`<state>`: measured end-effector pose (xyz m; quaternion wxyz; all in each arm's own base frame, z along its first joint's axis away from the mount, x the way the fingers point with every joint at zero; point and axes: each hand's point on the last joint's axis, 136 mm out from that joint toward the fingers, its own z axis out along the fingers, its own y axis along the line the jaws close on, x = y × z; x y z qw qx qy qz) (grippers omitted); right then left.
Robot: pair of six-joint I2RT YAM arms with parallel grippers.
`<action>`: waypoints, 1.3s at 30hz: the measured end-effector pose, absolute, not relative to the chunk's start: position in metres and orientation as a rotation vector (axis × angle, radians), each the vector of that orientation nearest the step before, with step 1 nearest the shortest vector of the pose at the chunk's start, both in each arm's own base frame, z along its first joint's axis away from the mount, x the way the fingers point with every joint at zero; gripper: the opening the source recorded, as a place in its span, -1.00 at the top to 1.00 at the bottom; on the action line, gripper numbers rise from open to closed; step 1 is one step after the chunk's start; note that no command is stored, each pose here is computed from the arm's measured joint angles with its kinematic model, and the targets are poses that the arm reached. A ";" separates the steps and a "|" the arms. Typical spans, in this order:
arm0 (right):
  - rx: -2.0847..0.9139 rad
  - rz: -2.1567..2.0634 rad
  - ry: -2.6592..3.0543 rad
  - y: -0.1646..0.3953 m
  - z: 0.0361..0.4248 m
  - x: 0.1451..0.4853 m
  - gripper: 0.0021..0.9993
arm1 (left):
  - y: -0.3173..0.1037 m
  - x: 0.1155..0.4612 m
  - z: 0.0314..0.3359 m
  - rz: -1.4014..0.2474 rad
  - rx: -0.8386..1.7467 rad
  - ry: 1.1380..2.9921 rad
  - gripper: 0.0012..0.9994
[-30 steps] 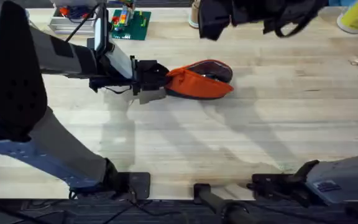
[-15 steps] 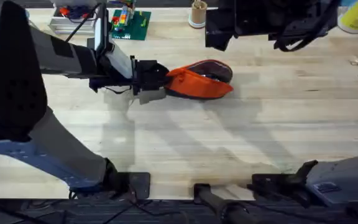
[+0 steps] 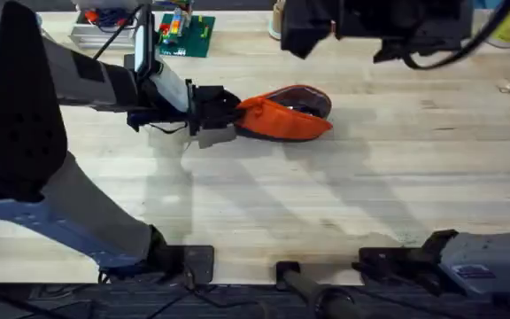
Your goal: Unzip the bag, pick up the pens from the table one at a time and place them inside, then zip the bag closed.
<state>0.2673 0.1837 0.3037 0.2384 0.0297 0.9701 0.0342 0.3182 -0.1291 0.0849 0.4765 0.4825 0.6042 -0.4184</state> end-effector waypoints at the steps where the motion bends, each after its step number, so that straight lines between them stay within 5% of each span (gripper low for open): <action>1: 0.081 0.101 2.664 0.182 0.302 0.264 -0.99 | -0.129 0.318 0.085 -1.022 1.179 1.476 0.92; 16: -0.006 0.392 2.799 0.216 0.232 0.250 -0.99 | -0.129 0.317 0.085 -1.031 1.174 1.484 0.92; 39: -0.106 0.322 2.837 0.261 0.197 0.235 -0.99 | -0.129 0.317 0.085 -1.031 1.174 1.484 0.92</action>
